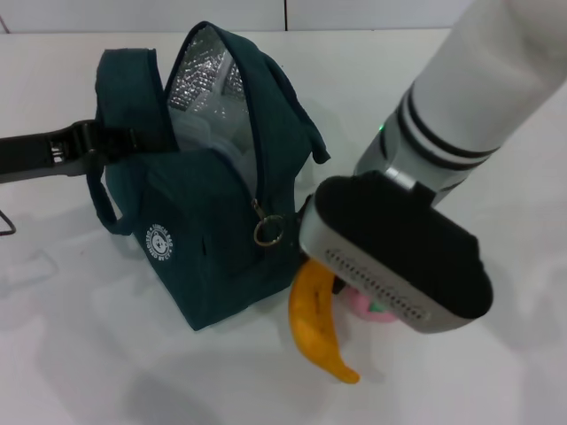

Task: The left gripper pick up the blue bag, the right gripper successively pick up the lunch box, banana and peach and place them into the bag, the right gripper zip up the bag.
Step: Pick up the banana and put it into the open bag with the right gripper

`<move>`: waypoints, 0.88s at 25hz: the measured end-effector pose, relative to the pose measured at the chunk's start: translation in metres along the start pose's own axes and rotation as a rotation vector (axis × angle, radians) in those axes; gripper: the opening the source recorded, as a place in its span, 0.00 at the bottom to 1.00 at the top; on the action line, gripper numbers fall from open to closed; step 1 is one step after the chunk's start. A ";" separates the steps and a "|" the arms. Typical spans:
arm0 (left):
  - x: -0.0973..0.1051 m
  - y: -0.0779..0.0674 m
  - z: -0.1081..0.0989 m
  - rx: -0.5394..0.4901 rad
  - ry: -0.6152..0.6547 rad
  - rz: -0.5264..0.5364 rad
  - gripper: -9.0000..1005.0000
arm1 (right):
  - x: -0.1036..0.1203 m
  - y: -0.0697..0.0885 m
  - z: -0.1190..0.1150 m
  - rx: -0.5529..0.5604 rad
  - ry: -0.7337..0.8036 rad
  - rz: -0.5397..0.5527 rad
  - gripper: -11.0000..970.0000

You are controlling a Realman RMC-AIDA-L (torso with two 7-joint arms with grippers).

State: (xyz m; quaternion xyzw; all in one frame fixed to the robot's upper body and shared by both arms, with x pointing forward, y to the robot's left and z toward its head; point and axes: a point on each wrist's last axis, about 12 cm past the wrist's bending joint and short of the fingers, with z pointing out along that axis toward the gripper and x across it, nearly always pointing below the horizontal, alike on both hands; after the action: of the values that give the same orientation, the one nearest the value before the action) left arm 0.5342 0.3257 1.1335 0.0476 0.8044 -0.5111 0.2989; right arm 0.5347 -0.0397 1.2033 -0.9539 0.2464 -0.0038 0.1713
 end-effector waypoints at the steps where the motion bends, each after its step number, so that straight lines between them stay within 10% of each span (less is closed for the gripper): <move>1: 0.000 0.000 0.000 0.000 0.000 -0.002 0.04 | 0.001 0.002 -0.002 0.007 -0.001 0.012 0.46; 22: 0.001 -0.002 0.008 0.057 -0.031 -0.034 0.04 | 0.024 0.048 -0.129 0.503 -0.109 0.296 0.45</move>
State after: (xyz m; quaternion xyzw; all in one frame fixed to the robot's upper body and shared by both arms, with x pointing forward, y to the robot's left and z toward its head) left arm 0.5366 0.3178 1.1324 0.0345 0.7856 -0.5393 0.3012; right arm 0.5218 -0.1325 1.3066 -0.8340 0.3646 0.0113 0.4140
